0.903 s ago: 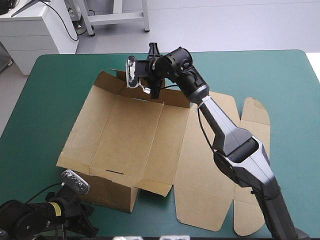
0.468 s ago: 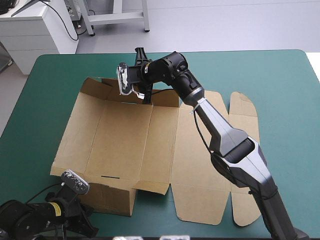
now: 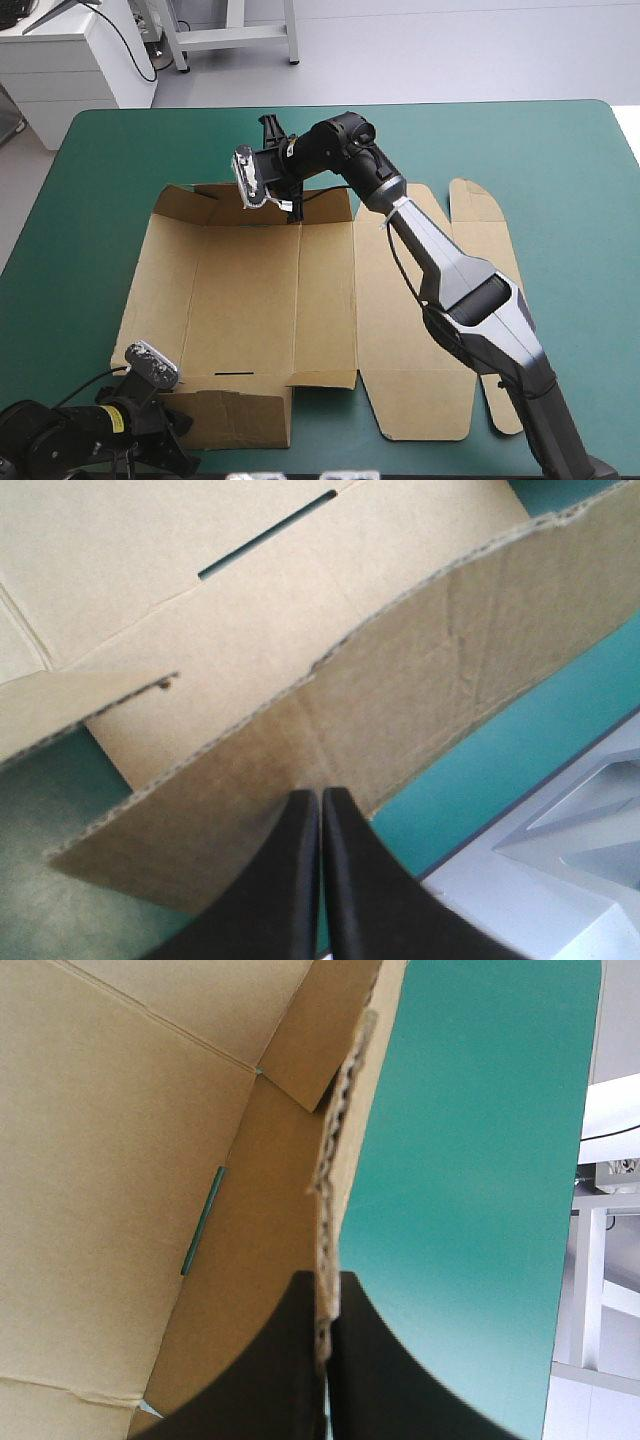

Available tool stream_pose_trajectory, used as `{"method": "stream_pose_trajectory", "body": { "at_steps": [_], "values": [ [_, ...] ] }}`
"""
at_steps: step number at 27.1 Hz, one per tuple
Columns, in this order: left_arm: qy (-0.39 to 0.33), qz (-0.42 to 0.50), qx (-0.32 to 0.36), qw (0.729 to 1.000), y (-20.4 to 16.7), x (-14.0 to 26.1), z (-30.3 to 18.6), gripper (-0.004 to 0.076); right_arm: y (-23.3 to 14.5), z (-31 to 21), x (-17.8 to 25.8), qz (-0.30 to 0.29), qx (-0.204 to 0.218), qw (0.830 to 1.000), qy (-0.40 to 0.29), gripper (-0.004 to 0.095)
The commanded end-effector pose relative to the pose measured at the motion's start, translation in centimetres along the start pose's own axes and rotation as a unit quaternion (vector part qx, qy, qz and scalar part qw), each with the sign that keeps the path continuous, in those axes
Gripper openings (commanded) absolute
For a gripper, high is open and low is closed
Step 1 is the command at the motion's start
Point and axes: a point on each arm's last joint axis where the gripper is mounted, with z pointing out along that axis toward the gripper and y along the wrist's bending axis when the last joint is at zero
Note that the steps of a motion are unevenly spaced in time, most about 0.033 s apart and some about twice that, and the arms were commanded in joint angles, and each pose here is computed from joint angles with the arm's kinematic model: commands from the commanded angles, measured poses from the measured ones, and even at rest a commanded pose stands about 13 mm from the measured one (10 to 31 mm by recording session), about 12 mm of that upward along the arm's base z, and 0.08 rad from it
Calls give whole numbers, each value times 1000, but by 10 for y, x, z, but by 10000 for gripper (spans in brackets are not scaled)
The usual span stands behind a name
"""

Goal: Fold the box

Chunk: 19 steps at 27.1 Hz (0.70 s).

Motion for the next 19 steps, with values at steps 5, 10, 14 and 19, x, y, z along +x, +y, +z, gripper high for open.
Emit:
{"method": "stream_pose_trajectory", "body": {
  "at_steps": [5, 10, 14, 19],
  "values": [
    [-30, -2, 10, 999, -3, -8, -5, -8, -15, -43, -17, -4, 36, 999, -34, -21],
    [-30, -2, 9, 1000, -3, -8, -5, -8, -16, -44, -17, 25, 41, 998, -34, -21],
    [-29, -1, 8, 1000, -2, -8, -5, -8, -17, -44, -17, 57, 46, 997, -36, -17],
    [-29, -1, 8, 1000, -2, -8, -5, -8, -21, -44, -3, 137, 74, 987, 34, 294]
  ]
}}
